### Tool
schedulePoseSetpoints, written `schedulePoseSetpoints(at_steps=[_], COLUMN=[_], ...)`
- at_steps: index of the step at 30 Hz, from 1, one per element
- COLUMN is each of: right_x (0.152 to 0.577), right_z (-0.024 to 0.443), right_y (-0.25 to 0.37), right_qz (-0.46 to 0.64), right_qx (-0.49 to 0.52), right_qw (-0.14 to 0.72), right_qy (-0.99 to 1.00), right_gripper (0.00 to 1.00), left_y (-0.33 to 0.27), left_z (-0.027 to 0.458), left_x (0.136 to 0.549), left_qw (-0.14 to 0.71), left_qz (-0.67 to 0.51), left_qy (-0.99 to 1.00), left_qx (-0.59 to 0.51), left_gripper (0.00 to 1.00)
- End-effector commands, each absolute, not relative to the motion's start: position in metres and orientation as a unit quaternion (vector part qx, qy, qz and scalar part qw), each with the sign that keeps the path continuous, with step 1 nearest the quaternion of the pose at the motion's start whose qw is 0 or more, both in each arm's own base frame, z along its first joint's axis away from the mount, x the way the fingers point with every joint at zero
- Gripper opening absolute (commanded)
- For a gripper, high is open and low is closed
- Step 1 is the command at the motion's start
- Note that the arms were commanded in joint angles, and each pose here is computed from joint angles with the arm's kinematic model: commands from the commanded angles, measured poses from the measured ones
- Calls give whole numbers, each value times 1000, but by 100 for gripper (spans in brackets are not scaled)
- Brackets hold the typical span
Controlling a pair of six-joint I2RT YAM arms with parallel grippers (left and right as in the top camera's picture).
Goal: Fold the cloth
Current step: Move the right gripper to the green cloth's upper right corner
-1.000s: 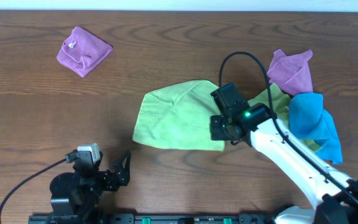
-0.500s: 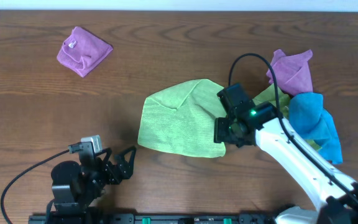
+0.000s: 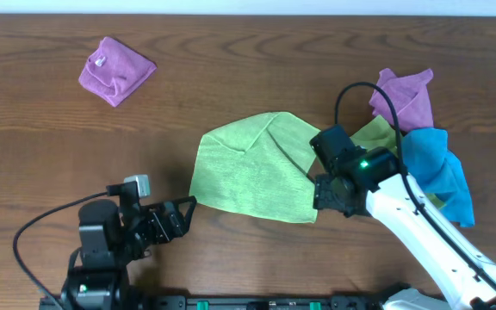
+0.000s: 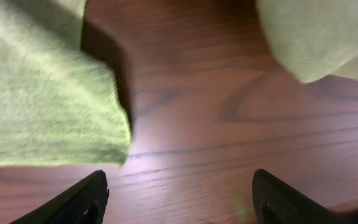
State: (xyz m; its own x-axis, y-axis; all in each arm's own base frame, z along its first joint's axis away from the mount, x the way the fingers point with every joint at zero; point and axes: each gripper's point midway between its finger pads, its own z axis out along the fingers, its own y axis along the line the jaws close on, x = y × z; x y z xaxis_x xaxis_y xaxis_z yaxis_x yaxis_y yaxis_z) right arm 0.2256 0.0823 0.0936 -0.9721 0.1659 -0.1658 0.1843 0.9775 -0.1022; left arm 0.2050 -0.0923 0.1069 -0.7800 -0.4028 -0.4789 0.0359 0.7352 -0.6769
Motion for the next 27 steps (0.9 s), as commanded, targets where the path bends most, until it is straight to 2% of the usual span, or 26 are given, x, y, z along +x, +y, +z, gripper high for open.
schedulePoseSetpoints(at_steps=[1, 3, 7, 14, 20, 27], right_x=[244, 263, 295, 323, 329, 330], right_z=[98, 103, 112, 81, 42, 22], right_y=[91, 123, 172, 231, 275, 298], right_qz=[-41, 32, 145, 260, 321, 338], right_qx=[78, 27, 2, 12, 39, 58], right_qw=[119, 148, 191, 160, 115, 105], right_qy=[989, 988, 971, 952, 939, 934], right_gripper=[72, 68, 64, 63, 61, 60], left_y=[-98, -99, -98, -91, -73, -72], left_z=[130, 139, 165, 209, 242, 248], left_x=[213, 218, 230, 243, 256, 256], left_qw=[325, 332, 363, 423, 482, 489], left_qz=[-364, -362, -351, -325, -265, -260], left_qy=[869, 869, 862, 846, 835, 833], left_qx=[-84, -69, -35, -12, -12, -6], left_gripper=[95, 95, 95, 95, 95, 95])
